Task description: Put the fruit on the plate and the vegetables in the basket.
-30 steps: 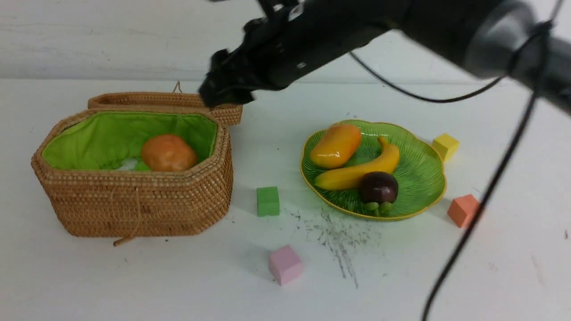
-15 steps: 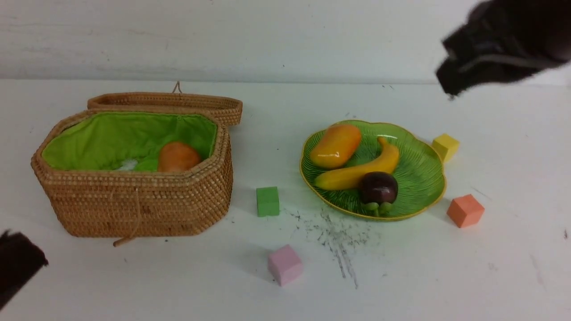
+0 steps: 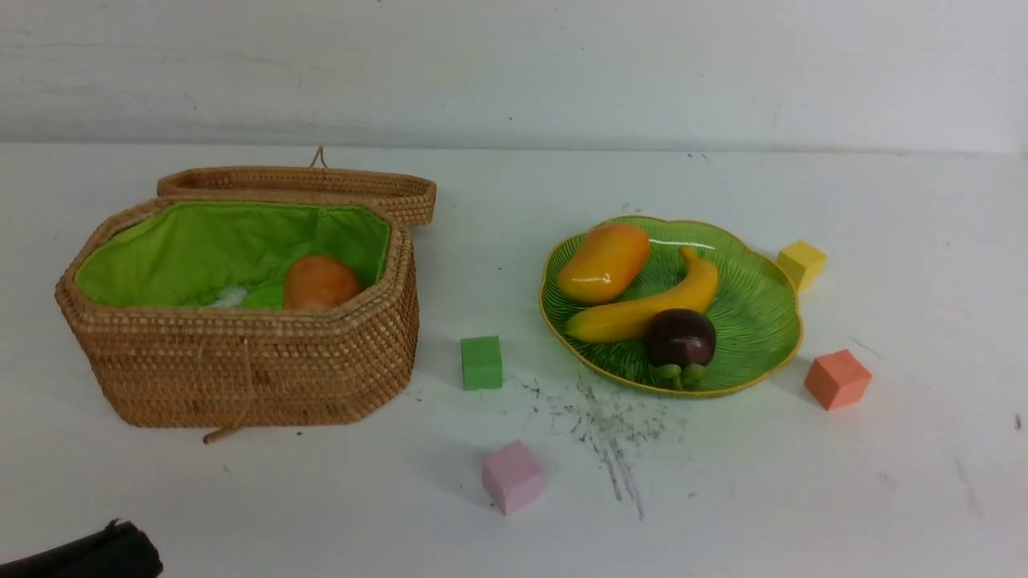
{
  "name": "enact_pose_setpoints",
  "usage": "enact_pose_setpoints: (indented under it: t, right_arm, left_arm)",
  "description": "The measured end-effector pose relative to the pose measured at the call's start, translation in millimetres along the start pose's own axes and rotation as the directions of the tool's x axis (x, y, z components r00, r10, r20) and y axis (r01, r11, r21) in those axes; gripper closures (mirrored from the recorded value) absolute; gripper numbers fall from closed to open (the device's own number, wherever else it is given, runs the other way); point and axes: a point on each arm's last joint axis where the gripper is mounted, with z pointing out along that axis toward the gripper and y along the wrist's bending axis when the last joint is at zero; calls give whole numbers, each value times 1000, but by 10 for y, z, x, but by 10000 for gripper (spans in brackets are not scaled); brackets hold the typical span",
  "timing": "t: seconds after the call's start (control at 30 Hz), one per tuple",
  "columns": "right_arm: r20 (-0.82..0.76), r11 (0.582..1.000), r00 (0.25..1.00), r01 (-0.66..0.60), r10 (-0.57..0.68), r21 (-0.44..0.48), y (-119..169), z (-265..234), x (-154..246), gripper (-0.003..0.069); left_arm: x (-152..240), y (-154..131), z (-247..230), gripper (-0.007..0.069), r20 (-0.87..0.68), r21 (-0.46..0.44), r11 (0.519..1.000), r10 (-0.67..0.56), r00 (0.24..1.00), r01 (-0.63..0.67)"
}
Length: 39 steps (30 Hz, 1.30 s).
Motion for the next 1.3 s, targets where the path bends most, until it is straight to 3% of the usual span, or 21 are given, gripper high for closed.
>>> enact_pose_setpoints:
  t: [0.3,0.43,0.5,0.6,0.77,1.0,1.3]
  right_arm:
    - [140,1000,990,0,3,-14,-56,-271,317,642]
    - [218,996,973,-82,71,41,-101,-371,403,639]
    - [296,980,947,-161,122,112,-137,-437,509,638]
    - [405,969,909,-178,96,169,-164,-389,618,648]
    - [592,946,806,-181,-13,268,-340,131,847,673]
    - [598,926,802,-219,-7,306,-675,1108,1337,677]
    - [618,924,786,-244,10,295,-725,1243,1399,675]
  left_arm:
    - [17,17,0,595,-19,-18,1000,0,1000,0]
    - [17,17,0,590,-19,-18,1000,0,1000,0]
    - [18,17,0,587,-20,-19,1000,0,1000,0]
    - [18,17,0,586,-20,-19,1000,0,1000,0]
    - [18,17,0,586,-20,-19,1000,0,1000,0]
    - [17,17,0,576,-19,-18,1000,0,1000,0]
    - [18,17,0,575,-20,-19,1000,0,1000,0]
